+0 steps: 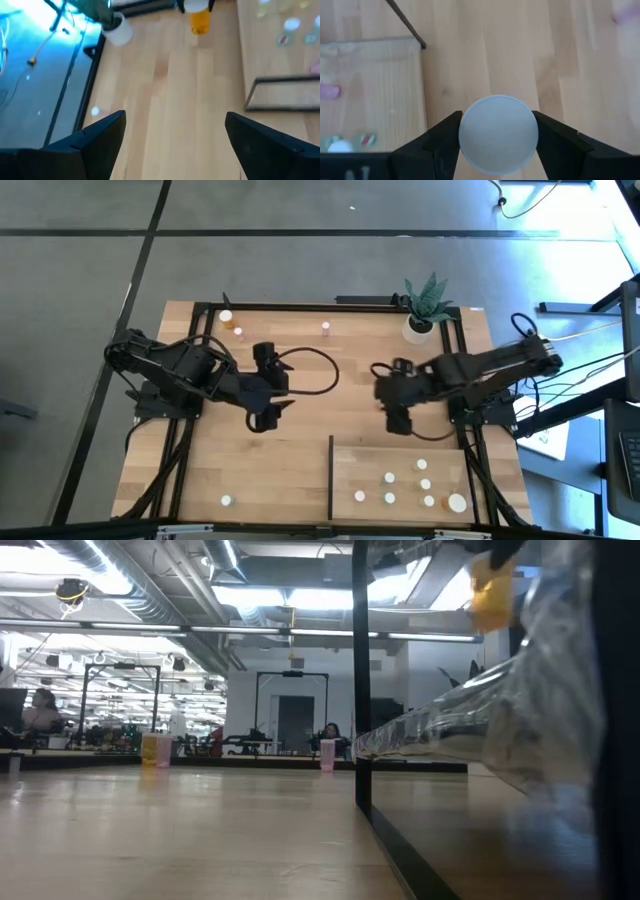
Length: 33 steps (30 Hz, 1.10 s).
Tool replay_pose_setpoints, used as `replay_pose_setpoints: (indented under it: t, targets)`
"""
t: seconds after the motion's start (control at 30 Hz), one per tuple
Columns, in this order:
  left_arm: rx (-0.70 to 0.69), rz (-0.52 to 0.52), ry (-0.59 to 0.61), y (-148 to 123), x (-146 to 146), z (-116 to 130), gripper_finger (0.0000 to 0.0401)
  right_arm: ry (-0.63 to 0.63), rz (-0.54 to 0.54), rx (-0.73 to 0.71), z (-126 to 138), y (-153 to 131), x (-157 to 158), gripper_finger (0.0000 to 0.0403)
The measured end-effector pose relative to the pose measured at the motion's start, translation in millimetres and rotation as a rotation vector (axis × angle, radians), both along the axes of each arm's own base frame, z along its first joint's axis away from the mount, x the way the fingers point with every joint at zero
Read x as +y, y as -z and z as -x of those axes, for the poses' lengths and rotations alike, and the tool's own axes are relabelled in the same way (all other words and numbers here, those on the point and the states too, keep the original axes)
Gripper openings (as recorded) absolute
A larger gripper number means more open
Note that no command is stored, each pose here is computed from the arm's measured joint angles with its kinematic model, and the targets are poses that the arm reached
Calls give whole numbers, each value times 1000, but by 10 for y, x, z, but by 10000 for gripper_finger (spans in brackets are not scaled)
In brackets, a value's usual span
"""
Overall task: Pick and place medicine bottles onto shelf by color
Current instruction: Put the orange pill bottle on the shelf aligned with the other orange pill bottle
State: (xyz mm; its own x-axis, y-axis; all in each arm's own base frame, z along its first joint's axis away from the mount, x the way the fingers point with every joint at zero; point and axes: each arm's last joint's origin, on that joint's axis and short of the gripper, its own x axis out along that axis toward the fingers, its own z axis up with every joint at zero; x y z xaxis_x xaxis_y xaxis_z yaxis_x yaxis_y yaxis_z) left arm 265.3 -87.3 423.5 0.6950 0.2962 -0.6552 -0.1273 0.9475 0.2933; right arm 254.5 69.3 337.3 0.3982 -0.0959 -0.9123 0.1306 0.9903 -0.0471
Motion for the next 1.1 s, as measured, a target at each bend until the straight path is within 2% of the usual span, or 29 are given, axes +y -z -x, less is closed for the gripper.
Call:
replay_pose_setpoints:
  t: [0.1, 0.3, 0.47, 0.67, 0.8, 0.9, 1.1]
  targets:
    - [-33, -10, 40, 11, -33, -72, 335, 39, -14, 31, 181, -51, 93, 226]
    - [-114, 42, 180, 50, -129, -236, 335, 48, -39, 93, 453, -76, 344, 226]
    - [-138, 75, 233, 153, -181, -325, 335, 62, -41, 144, 695, -71, 579, 226]
    - [-148, 74, 261, 303, -259, -413, 335, 109, -91, 143, 946, -70, 856, 226]
    - [-189, 122, 389, 359, -372, -486, 335, 160, -119, 150, 1123, -53, 1002, 226]
    - [-275, 143, 451, 347, -433, -543, 335, 195, -124, 143, 1251, -42, 1099, 226]
    - [-313, 141, 461, 388, -491, -617, 335, 248, -113, 92, 1448, -5, 1259, 226]
